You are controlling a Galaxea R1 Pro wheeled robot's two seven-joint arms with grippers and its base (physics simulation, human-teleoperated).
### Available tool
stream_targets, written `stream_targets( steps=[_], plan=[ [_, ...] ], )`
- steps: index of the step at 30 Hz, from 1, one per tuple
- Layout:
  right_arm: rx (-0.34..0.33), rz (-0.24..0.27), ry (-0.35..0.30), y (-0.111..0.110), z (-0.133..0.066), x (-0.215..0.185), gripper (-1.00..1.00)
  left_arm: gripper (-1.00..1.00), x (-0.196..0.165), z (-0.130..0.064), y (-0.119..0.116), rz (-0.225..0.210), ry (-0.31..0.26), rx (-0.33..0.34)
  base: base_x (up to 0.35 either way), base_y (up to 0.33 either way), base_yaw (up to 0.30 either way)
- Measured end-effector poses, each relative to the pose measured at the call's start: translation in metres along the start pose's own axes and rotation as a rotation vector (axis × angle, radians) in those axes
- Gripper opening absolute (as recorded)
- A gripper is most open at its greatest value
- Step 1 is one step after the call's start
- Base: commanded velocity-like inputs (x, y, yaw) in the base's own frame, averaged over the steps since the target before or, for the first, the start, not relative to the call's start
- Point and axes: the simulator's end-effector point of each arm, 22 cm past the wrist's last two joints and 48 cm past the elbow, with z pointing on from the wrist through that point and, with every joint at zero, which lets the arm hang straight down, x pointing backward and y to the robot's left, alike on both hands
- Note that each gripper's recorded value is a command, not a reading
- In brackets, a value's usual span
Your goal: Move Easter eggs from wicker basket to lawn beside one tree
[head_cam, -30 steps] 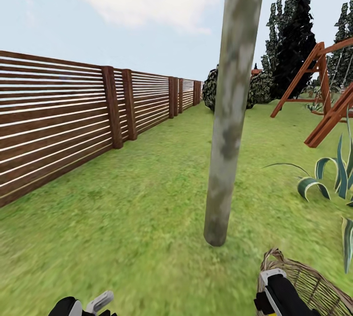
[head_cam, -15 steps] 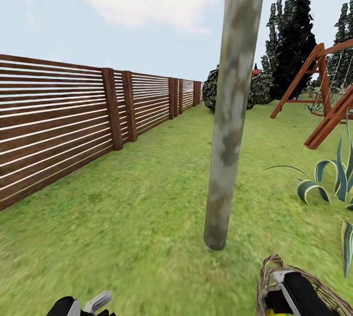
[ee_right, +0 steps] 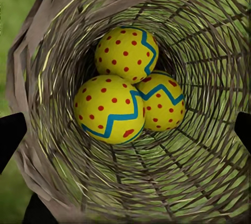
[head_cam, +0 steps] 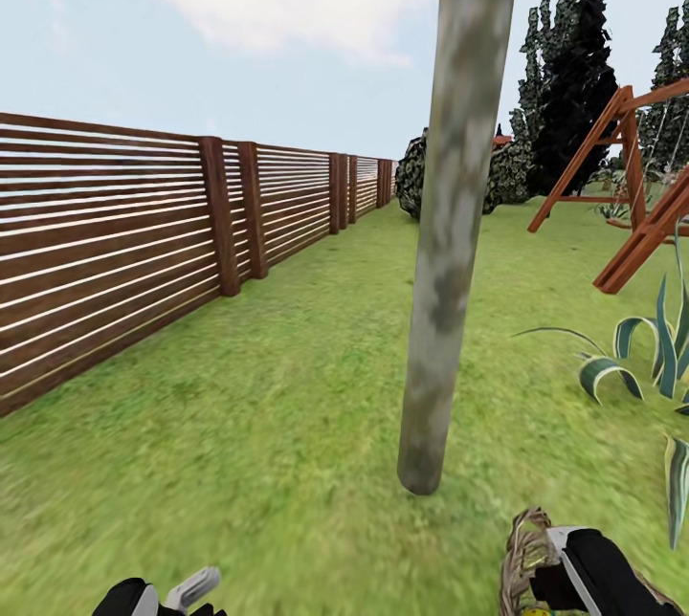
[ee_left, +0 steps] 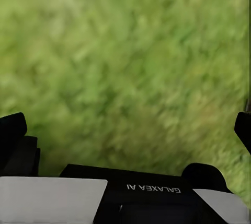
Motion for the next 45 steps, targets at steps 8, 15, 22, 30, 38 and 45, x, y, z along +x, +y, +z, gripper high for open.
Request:
stream_targets(
  steps=[8,15,22,30,38,45],
  plan=[
    [-0.005,0.005,0.0,-0.003,-0.015,-0.008,1.0,1.0,-0.004,-0.015,-0.007,0.0,0.0,0.0,0.0,0.0,0.0],
    [-0.008,0.007,0.0,-0.003,-0.017,-0.009,1.0,1.0,-0.005,-0.017,-0.007,0.0,0.0,-0.001,0.0,0.0,0.0],
    [-0.009,0.007,0.0,-0.002,-0.017,-0.009,1.0,1.0,-0.017,-0.017,-0.009,0.002,-0.061,0.003,0.042,-0.159,0.0],
    [-0.01,0.006,0.0,-0.001,-0.017,-0.009,1.0,1.0,-0.018,-0.017,-0.009,0.0,-0.067,0.004,0.01,-0.038,-0.004],
    [-0.011,0.007,-0.001,-0.001,-0.017,-0.009,1.0,1.0,-0.018,-0.017,-0.009,0.001,-0.068,0.004,0.0,-0.001,-0.042],
    [-0.013,0.008,-0.002,0.002,-0.006,-0.003,1.0,1.0,-0.015,-0.006,-0.004,0.0,-0.066,0.003,0.0,0.0,-0.001]
  ],
)
